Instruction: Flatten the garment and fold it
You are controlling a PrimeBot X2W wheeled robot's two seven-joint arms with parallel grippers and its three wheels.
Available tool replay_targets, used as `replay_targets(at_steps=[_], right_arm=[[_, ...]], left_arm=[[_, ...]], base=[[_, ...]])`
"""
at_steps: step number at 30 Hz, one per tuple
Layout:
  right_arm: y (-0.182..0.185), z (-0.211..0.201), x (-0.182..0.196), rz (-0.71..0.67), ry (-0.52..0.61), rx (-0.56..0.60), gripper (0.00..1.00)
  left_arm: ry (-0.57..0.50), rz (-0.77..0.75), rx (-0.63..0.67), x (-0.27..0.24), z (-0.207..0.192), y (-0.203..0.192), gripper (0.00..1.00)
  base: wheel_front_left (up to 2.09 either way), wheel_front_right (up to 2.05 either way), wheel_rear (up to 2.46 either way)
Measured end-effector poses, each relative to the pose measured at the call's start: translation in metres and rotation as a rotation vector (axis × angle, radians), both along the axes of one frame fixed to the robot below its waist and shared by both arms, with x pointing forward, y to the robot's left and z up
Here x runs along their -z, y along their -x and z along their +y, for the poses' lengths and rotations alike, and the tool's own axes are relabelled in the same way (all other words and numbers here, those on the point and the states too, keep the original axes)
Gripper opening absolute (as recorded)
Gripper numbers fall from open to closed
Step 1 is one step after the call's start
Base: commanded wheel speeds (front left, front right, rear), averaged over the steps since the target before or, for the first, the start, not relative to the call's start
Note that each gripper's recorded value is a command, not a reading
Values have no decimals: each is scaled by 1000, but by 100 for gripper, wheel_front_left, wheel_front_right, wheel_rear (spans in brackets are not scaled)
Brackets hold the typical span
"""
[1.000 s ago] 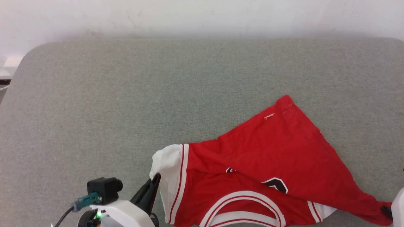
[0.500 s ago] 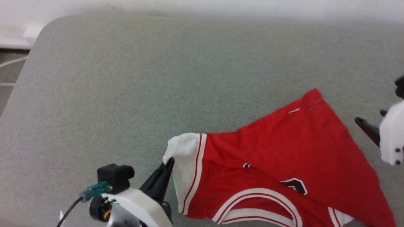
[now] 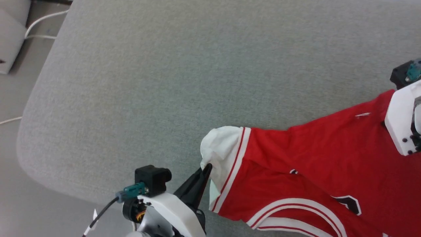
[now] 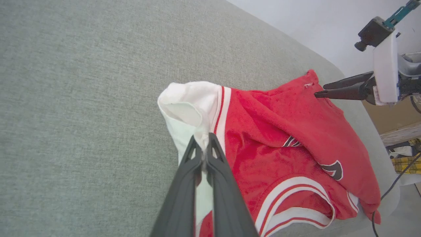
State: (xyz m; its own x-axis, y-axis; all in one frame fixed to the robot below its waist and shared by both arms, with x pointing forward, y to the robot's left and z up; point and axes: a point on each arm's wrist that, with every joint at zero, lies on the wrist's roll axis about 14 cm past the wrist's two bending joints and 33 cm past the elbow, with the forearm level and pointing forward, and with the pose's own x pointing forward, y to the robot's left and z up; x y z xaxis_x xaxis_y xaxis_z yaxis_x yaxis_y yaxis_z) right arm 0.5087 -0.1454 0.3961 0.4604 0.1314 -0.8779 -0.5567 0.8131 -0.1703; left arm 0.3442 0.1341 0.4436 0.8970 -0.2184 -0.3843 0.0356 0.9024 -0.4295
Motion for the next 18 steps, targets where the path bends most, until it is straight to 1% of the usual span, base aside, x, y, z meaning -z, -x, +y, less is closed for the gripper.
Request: replay_targets(at_steps=[4,5,6,8,10,13,18], right_arm=[[-6,5,21,46,34,-38,100],[-7,7,25,54,40,-49,43],[-7,8,28,62,50,-63,0],[-8,9,34,70,78,-102,0],[-8,15,38,72,66,-123,0],[-10,17,38,55,22,-109,0],[-19,15,26,-31,-73,-56,0]], left_arm=[[-5,36,-12,11,2,4,0],[-7,40,-17,12,3,3,0],[-9,45,-22,13,5,3,0],[-17,62,-26,18,7,5,0],[-25,72,-29,21,9,6,0],[-27,69,-32,20,10,6,0],[-28,24,-36,10,12,2,0]], base=[[0,0,0],[0,0,0],[0,0,0],[0,0,0],[0,0,0],[0,0,0],[0,0,0]])
